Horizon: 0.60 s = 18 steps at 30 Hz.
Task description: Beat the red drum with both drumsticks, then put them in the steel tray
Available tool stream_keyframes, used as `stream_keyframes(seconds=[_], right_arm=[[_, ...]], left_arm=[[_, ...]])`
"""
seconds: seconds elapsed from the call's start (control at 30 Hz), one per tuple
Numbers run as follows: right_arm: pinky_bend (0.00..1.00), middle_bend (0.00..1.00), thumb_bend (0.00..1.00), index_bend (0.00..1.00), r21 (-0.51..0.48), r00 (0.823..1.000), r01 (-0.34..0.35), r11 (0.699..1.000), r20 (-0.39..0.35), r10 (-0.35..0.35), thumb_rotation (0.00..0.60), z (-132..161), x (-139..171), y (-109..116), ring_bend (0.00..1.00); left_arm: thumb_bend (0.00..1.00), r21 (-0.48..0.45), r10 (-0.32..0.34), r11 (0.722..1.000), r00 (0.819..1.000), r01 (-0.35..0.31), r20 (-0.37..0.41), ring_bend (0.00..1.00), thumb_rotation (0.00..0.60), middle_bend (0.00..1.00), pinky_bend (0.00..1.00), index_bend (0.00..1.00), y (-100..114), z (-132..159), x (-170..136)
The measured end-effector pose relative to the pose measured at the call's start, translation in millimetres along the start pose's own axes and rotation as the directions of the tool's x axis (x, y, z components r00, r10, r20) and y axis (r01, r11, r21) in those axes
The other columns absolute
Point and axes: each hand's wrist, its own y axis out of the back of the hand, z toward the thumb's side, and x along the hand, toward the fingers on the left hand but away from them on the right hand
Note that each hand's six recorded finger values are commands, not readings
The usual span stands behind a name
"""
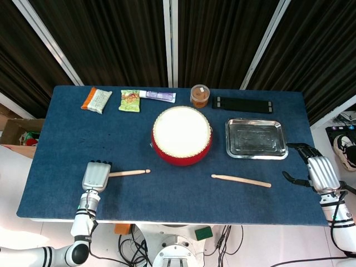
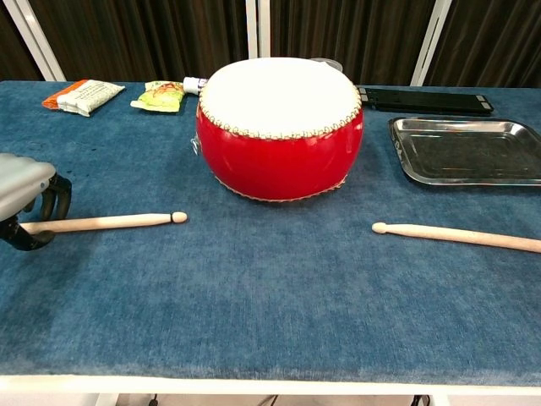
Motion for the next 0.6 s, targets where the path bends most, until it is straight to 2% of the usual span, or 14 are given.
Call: stream_keyframes(seconds=[0.4,0.6], right_arm=[[0.28,0.27,0.20,0.23,-0.003,1.000,-0.005,1.000,0.006,0.005,0.600,-0.8,1.7,-2.2,0.17],[0.28,0.27,0.20,0.23,-0.004,1.000,-0.016,1.000,0.021,0.016,0.600,-2.1,5.7,-4.4,0.17]], left_arm=[[0.39,-0.001,-0.012,1.000,1.000,0.012,0.009,0.48,0.600,0.53,0.50,0.52,-4.7,-2.4,0.6],[0.48,-0.022,0.006,1.000,1.000,-0.006,0.029,0.56,0.600,0.60,0.71,0.59,-4.0,-5.7,1.5]])
